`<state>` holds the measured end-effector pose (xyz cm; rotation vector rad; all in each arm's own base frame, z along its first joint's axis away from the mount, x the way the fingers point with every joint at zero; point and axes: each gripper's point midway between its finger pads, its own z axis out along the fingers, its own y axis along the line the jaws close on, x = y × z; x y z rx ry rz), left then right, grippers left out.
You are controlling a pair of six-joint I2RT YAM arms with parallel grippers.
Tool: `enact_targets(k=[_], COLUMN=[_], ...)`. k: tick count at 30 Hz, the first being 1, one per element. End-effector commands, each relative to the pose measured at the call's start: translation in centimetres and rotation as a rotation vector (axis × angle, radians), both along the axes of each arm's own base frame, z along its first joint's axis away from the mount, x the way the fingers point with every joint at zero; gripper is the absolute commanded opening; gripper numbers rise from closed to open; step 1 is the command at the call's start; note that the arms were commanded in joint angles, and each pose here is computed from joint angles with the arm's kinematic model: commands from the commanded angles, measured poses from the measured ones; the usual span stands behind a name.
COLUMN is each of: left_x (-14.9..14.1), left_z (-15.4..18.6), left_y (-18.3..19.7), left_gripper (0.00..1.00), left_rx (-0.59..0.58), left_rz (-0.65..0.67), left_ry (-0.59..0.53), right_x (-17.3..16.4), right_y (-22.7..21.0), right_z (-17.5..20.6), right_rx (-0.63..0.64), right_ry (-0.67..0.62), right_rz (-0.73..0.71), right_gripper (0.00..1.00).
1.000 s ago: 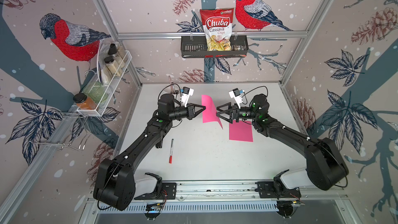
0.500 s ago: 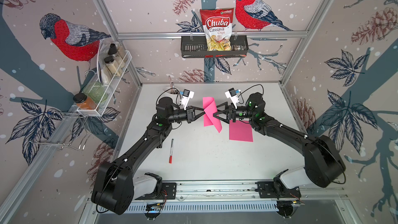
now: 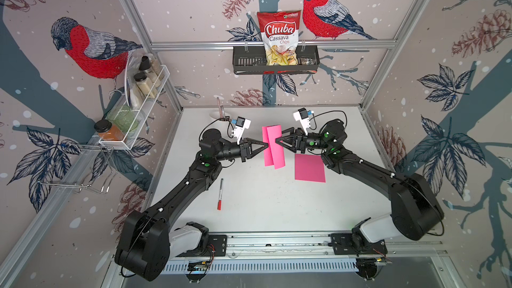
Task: Fold the square paper along the opposite sides
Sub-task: Fold the paper.
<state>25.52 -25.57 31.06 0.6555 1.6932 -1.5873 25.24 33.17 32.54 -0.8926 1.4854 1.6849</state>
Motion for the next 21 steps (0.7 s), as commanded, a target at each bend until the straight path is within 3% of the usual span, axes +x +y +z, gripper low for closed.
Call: enact_targets(k=[1, 9, 21], left_x=[-0.87, -1.51, -1.85], left_z=[1.92, 2.49, 2.84], left_y=[0.05, -0.25, -0.40], left_gripper=[0.09, 0.16, 0.29], left_rx=[-0.055, -0.094, -0.122], left_rz=[-0.028, -0.049, -0.061], left_ry=[-0.069, -0.076, -0.076], right_x=[-0.59, -0.48, -0.44], right_y=[-0.22, -0.06, -0.02], right_z=[1.30, 1.80, 2.12], right_rx=[0.036, 0.045, 0.051], right_ry=[-0.036, -0.032, -0.028], right_rz=[0.009, -0.004, -0.022], right_gripper=[0.56, 0.47, 0.43])
